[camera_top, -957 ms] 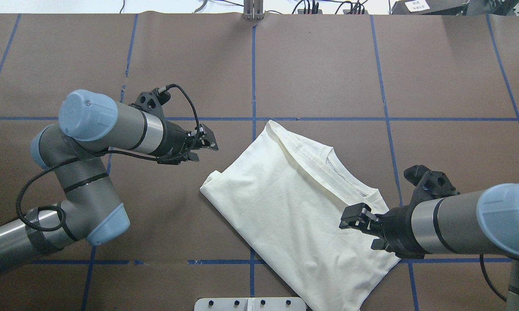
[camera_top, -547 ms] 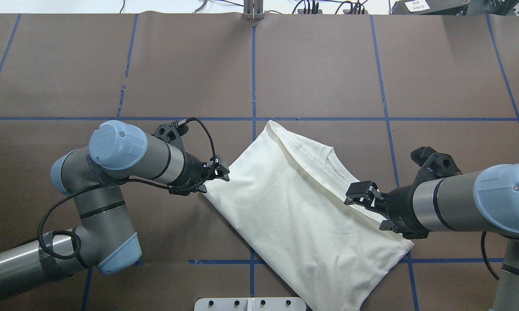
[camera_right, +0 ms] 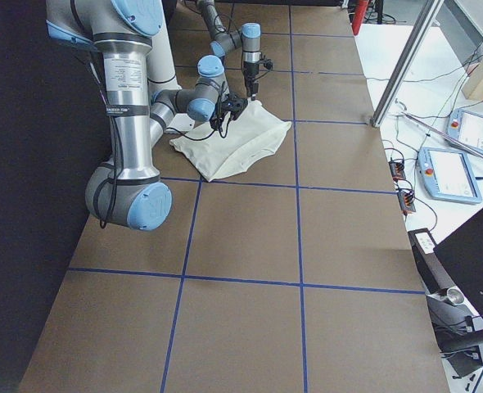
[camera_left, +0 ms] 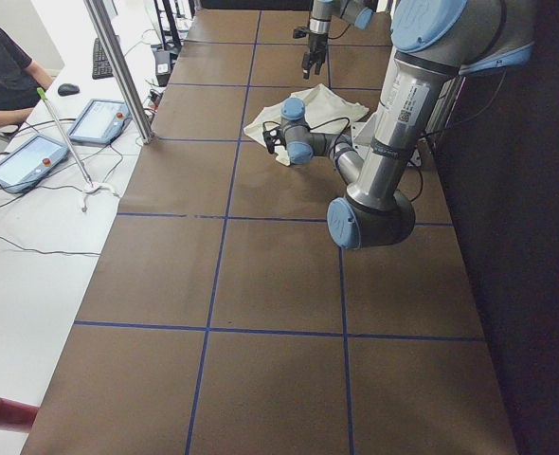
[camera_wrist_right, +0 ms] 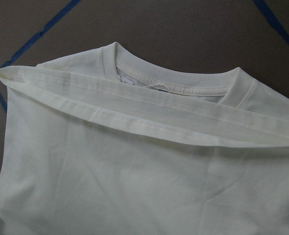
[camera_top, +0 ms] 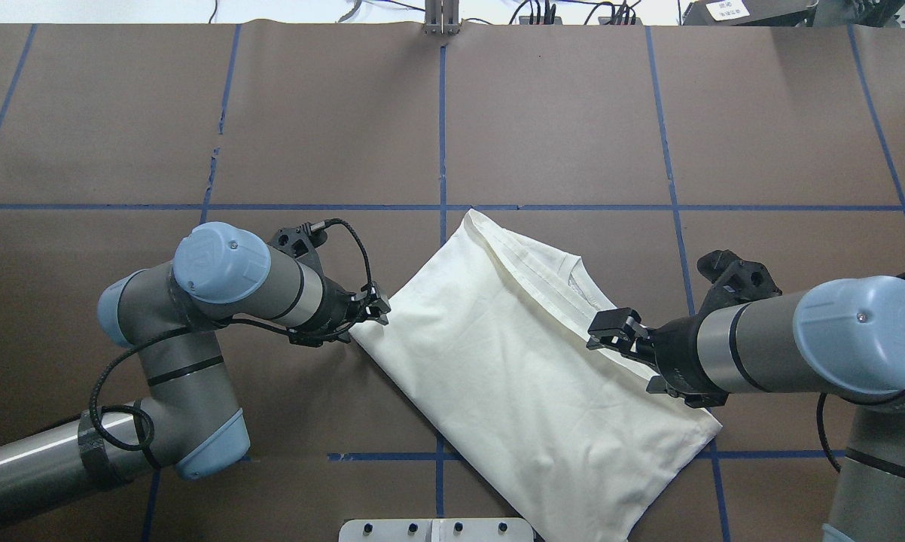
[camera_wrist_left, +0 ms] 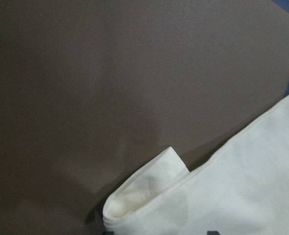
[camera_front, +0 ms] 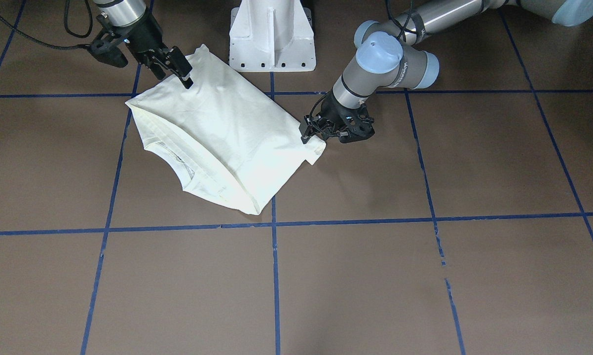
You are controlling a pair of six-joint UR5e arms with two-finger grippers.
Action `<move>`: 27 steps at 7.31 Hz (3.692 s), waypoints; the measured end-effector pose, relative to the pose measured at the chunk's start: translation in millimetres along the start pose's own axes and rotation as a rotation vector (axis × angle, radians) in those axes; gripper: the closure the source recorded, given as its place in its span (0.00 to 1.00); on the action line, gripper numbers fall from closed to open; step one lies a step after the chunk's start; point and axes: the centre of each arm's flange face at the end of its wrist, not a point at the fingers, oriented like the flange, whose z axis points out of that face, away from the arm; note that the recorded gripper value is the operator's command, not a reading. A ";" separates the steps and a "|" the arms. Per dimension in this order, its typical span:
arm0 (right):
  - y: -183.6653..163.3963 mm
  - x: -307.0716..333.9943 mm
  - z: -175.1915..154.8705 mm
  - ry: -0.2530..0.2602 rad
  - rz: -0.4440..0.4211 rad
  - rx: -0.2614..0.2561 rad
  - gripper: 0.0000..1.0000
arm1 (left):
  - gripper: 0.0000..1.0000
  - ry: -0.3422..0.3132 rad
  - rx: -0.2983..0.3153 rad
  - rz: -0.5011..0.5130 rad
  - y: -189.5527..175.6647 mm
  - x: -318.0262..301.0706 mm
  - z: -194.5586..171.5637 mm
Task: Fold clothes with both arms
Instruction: 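Rotate the folded shirt upright with both grippers and release, then press the right gripper on the shirt near the collar while the left gripper withdraws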
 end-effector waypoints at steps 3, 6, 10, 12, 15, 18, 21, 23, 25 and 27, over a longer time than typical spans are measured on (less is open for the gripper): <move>0.4 -0.5 2.4 0.002 0.000 -0.002 0.00 | 1.00 -0.063 0.029 -0.032 -2.8 -1.5 1.9; 0.9 -1.9 4.8 0.003 0.002 -0.003 0.00 | 1.00 -0.129 0.058 -0.029 -10.5 2.3 -19.7; 2.1 -10.2 8.5 -0.007 0.006 -0.002 0.00 | 1.00 -0.062 0.299 0.280 -128.2 32.4 -47.9; 5.6 -18.8 8.1 -0.023 0.000 -0.008 0.00 | 1.00 -0.017 0.358 0.410 -211.8 74.6 -16.8; 12.6 -53.0 24.4 -0.053 -0.013 -0.002 0.00 | 0.00 -0.016 0.388 0.408 -266.6 126.1 -4.4; 14.4 -88.8 69.0 -0.034 -0.024 0.054 0.00 | 0.00 0.091 0.330 0.346 -234.9 93.1 -49.4; 5.7 -95.7 115.9 0.085 -0.185 0.108 0.00 | 0.00 0.148 0.285 0.343 -215.1 38.1 -101.5; -3.0 -101.0 149.7 0.149 -0.288 0.139 0.00 | 0.00 0.162 0.287 0.349 -207.7 25.6 -115.0; -22.2 -95.7 173.5 0.207 -0.372 0.175 0.00 | 0.00 0.169 0.289 0.349 -204.7 25.1 -120.2; -58.4 -74.0 170.0 0.251 -0.428 0.197 0.00 | 0.00 0.157 0.286 0.340 -199.1 29.7 -126.5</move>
